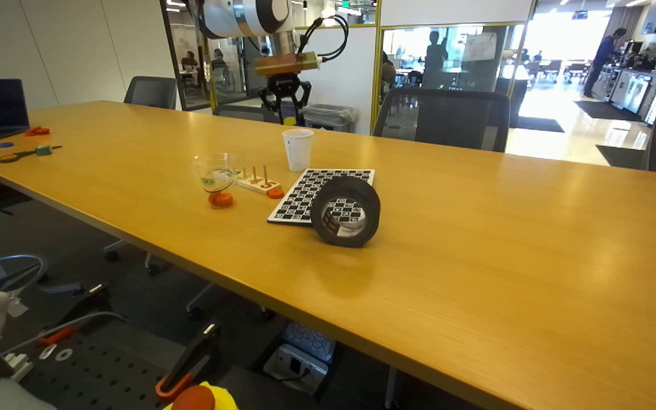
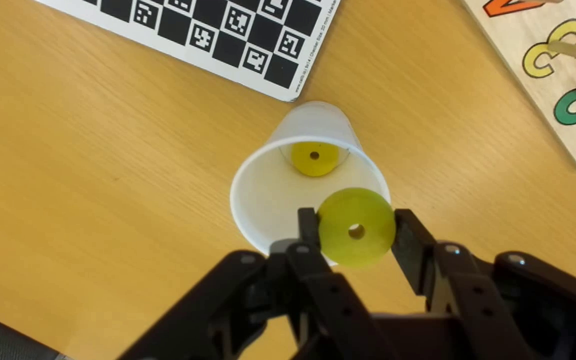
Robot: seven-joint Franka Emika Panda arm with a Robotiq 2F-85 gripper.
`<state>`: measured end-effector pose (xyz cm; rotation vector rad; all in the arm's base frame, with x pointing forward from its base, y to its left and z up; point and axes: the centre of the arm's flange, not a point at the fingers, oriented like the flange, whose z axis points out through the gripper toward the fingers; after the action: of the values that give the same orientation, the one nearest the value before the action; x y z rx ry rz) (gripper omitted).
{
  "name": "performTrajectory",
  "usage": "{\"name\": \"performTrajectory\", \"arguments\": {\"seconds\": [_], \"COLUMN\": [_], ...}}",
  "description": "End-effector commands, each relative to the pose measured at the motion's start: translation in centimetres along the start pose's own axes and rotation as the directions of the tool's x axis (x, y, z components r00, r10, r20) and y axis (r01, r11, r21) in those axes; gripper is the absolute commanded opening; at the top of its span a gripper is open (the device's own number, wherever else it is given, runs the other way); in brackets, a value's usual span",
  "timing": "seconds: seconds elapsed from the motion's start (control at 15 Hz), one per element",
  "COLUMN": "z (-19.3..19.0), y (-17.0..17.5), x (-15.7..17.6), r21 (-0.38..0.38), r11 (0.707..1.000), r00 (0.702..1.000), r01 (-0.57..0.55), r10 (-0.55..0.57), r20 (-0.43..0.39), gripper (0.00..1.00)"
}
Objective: Pick up the orange objects from the table and put them in the colorless cup, then pick up the yellow objects and put them in the white cup
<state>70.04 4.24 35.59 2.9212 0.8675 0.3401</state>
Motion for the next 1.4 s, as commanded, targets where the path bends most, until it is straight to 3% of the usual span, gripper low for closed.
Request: {"name": "performTrajectory", "arguments": {"seconds": [0.0, 0.27, 0.33, 0.4, 0.67, 0.8, 1.0, 1.33], "z": [0.1, 0.6, 0.7, 0.8, 0.5, -0.1, -1.7, -3.4], "y": [1.6, 2.3, 2.4, 2.5, 2.6, 2.5, 2.0, 0.2], "x": [1.5, 1.9, 1.9, 1.8, 0.9, 0.0, -2.0, -6.8], "r21": [0.019, 0.019, 0.013, 0.009, -0.031, -0.062, -0.082, -0.035], "r11": [1.000, 1.000, 1.000, 1.000, 0.994, 0.982, 0.941, 0.887], "r00": [1.000, 1.000, 1.000, 1.000, 0.993, 0.981, 0.942, 0.885], "r01": [0.005, -0.003, -0.005, 0.003, 0.103, 0.176, 0.328, 0.460], "r10": [-0.005, 0.003, 0.005, -0.003, -0.101, -0.170, -0.319, -0.456], "r20": [-0.006, 0.003, 0.010, 0.015, 0.066, 0.090, 0.105, 0.090], "gripper": [0.18, 0.19, 0.66, 0.67, 0.96, 1.00, 1.00, 1.00]}}
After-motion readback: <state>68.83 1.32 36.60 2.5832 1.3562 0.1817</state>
